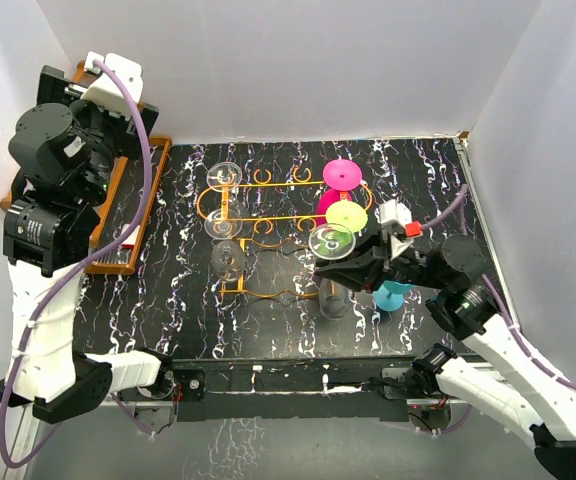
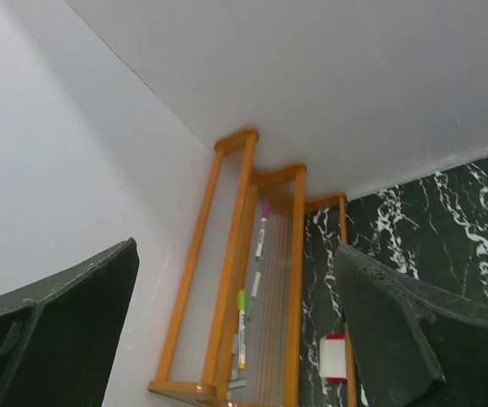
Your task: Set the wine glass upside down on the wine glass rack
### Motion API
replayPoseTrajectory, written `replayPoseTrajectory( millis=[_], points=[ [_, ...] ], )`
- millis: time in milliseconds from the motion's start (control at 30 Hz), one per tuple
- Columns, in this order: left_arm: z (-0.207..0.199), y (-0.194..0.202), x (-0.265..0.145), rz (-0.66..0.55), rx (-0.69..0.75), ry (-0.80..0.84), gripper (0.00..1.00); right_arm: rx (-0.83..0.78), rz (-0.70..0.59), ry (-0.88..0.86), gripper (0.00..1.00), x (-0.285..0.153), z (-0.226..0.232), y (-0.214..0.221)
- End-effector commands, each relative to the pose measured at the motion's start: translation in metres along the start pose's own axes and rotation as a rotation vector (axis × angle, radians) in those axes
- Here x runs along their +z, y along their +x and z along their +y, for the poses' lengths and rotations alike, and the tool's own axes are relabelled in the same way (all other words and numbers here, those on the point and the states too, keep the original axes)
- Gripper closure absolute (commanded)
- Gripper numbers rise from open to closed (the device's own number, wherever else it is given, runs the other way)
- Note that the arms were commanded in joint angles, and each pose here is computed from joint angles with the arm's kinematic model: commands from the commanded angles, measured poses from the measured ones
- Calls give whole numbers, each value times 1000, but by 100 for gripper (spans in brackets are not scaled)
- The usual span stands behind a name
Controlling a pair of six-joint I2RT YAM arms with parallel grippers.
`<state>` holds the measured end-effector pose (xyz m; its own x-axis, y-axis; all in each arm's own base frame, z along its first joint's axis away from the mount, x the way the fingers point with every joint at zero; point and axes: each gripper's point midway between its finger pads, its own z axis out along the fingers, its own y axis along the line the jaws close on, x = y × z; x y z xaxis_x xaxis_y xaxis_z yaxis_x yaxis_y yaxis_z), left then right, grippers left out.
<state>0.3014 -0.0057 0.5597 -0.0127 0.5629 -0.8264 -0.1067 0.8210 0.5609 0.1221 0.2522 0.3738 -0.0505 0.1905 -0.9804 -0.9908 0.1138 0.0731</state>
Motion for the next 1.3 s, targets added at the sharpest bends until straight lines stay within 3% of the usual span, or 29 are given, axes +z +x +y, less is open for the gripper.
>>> replayPoseTrajectory(
  millis=[0,200,567,1267],
  points=[
    [0,8,-13,17,-67,21,3,-12,-55,61,92,12,-13,0],
    [-3,12,-13,26,-64,31,3,-15,-65,176,92,32,-30,11],
    [-11,24,-14,56,-49,55,3,-11,-91,438,92,29,-71,16],
    [-29,35,-14,80,-34,133,3,-21,-20,477,92,44,-79,47]
  ],
)
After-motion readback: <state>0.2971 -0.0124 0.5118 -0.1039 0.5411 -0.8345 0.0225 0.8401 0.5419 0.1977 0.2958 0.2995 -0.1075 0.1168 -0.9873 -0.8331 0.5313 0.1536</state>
